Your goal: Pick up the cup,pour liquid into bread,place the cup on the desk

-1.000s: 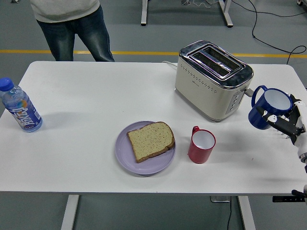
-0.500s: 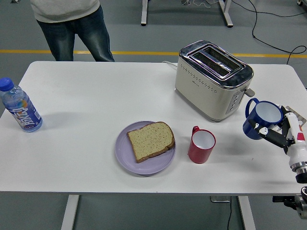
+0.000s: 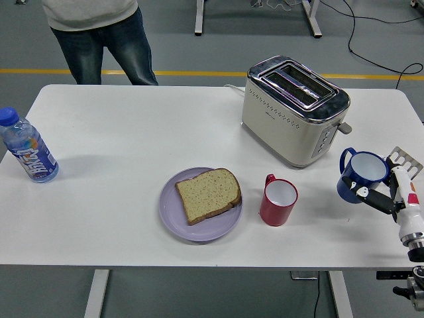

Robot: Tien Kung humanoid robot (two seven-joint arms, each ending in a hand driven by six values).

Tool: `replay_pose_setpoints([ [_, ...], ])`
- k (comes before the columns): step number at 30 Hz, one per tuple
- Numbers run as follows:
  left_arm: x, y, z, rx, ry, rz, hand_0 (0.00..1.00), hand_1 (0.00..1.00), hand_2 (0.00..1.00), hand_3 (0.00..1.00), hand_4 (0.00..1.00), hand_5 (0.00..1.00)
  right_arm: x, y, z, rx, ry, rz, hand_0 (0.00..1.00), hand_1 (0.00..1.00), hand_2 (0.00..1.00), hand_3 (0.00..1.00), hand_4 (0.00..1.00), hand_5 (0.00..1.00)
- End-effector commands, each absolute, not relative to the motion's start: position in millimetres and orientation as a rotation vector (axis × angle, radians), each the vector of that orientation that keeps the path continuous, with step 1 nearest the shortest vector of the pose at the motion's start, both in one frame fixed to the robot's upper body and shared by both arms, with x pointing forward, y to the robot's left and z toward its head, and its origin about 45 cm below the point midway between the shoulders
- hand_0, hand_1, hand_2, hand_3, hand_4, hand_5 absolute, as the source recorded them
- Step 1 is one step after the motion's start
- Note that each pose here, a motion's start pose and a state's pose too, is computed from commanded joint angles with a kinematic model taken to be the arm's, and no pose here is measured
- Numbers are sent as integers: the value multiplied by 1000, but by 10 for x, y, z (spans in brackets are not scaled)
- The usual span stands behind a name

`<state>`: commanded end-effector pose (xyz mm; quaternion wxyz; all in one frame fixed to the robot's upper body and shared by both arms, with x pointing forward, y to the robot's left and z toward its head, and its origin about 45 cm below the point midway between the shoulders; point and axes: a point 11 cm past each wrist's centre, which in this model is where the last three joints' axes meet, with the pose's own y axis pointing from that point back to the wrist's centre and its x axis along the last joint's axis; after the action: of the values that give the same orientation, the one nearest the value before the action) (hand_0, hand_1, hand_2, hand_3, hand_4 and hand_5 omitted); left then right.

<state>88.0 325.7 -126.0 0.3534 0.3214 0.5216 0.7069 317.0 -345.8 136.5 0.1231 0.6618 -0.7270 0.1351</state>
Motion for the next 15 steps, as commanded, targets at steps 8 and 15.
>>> replay_pose_setpoints([
  [8,883,3253,-1259,830,1350,1828,690,756,773,611,396,998,3186,-3416,1247,1922,-2105,395,437,311,468,489,701,2],
  [15,885,3250,-1259,830,1351,1827,690,756,773,611,396,998,3185,-3446,1168,1897,-2114,385,447,318,470,487,703,2],
])
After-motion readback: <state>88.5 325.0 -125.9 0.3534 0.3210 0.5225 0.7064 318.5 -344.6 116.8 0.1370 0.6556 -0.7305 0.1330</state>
